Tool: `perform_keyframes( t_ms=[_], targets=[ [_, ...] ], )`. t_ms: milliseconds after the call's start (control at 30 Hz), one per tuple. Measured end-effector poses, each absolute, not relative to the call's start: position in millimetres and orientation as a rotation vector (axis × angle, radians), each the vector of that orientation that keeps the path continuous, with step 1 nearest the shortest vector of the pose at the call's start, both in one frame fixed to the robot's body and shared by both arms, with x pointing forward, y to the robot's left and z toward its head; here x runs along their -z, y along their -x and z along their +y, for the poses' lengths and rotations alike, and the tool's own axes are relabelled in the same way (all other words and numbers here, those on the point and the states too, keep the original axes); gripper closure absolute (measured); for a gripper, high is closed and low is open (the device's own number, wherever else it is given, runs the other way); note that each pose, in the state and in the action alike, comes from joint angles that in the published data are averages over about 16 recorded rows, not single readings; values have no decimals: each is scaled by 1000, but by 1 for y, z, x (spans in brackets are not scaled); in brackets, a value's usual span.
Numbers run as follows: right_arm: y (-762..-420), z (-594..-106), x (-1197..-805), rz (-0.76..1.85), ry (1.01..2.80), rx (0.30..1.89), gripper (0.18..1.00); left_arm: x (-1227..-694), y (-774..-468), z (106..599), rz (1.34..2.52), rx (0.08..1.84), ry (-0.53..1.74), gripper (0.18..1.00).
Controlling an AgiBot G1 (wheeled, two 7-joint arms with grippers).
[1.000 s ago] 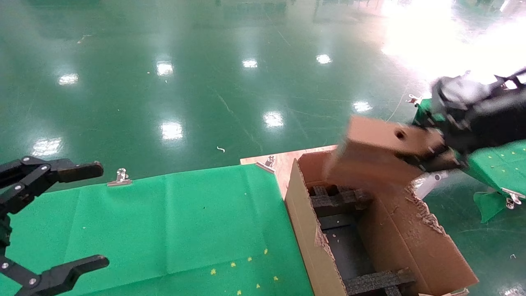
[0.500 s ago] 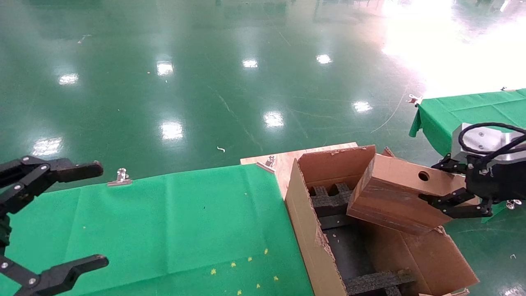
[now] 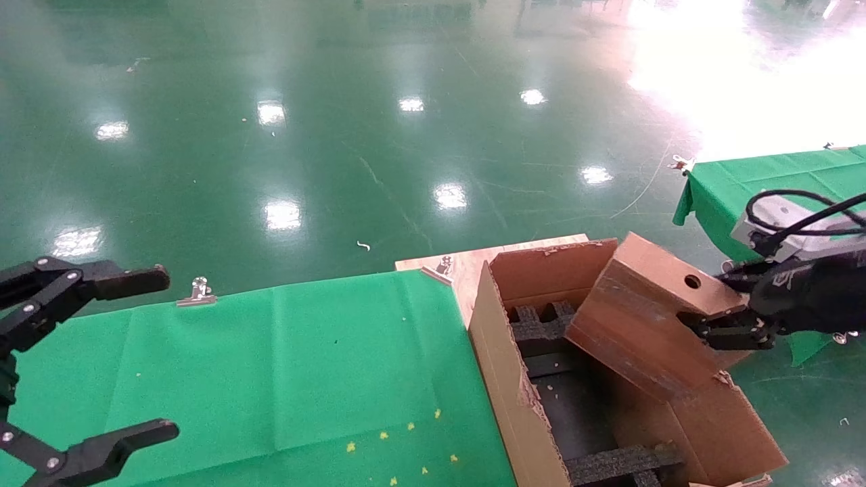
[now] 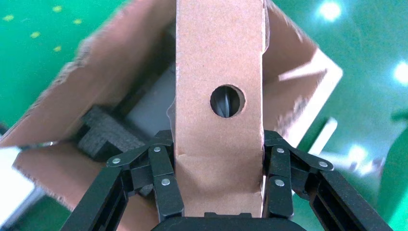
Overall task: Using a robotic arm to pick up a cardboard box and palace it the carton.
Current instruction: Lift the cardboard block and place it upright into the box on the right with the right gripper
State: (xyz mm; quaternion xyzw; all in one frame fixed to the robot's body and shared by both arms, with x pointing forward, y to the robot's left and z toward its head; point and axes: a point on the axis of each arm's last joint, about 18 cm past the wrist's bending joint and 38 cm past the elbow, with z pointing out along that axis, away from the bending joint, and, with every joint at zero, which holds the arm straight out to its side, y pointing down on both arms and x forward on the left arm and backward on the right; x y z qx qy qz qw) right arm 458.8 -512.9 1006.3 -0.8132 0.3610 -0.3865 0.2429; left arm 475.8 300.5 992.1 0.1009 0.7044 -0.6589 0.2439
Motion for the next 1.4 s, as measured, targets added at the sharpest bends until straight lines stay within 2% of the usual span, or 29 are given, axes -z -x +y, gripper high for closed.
perform_keyframes(
  t_ms=[300,633,1000,1400],
  targets=[
    [-466,-520,-976,1275,2048,946,797,-992,-476,301,1924,1800,-276,184],
    [-468,-525,-954,1432,1952,860,798,-992,-476,301,1924,1800,-275,184],
    [-475,-531,-948,1494,1901,867,799,-992,-476,301,1924,1800,-275,184],
    [-499,-534,-932,1624,1811,912,799,-992,-476,301,1923,1800,-275,184]
  ],
)
